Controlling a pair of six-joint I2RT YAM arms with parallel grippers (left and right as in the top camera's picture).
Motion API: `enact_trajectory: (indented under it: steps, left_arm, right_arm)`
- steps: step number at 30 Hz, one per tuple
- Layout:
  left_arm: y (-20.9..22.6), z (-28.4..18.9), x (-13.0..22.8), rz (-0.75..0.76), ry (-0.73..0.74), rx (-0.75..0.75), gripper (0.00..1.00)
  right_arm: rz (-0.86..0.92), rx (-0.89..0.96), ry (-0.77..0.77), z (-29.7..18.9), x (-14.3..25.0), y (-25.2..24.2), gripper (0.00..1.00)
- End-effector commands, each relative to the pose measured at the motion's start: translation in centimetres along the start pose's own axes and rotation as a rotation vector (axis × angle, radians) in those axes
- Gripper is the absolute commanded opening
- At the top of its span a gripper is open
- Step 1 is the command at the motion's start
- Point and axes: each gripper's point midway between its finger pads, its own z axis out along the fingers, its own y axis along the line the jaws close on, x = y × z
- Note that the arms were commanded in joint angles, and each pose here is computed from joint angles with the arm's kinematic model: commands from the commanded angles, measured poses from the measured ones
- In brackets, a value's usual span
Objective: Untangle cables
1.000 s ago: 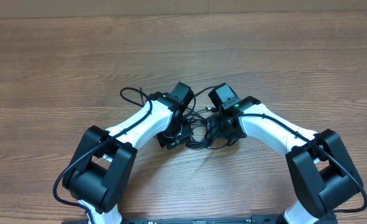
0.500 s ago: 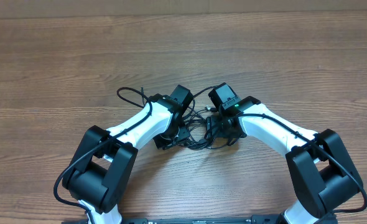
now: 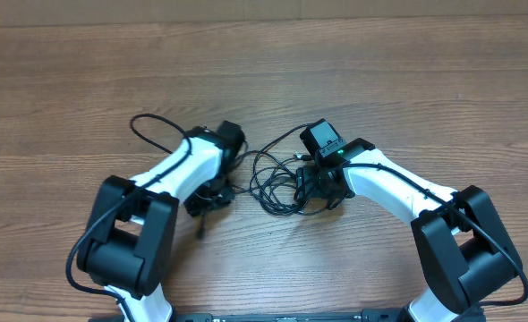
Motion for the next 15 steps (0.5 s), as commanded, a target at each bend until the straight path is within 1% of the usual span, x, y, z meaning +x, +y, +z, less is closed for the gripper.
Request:
enact_trajectory:
  steps: [1, 3, 5, 6, 7, 9, 15]
  left_arm:
    - [2.3, 0.8, -1.5, -0.004, -0.013, -0.062, 0.44]
    - [2.7, 1.0, -2.0, -0.018, -0.003, -0.05, 0.46]
    - [2.4, 1.1, -2.3, 0.03, 0.02, -0.006, 0.46]
    - [1.9, 1.0, -2.4, 0.079, 0.044, 0.043, 0.46]
    - [1.7, 0.7, -2.4, 0.101, 0.061, 0.072, 0.45]
    - [1.2, -0.2, -2.4, 0.12, 0.095, 0.127, 0.43]
    - [-0.3, -4.7, -2.9, 0.1, 0.161, 0.252, 0.42]
  right_arm:
    - [-0.005, 0.016, -0.004, 0.1, 0.1, -0.2, 0.75]
    - [-0.005, 0.015, -0.005, 0.1, 0.1, -0.2, 0.76]
    - [-0.005, 0.014, -0.007, 0.1, 0.0, -0.2, 0.75]
    - [-0.005, 0.011, -0.009, 0.1, 0.0, -0.1, 0.76]
    - [-0.005, 0.006, -0.01, 0.1, 0.0, 0.0, 0.76]
    - [-0.005, 0.002, -0.013, 0.1, -0.1, 0.1, 0.76]
    - [-0.005, -0.017, -0.008, 0.1, -0.1, 0.4, 0.76]
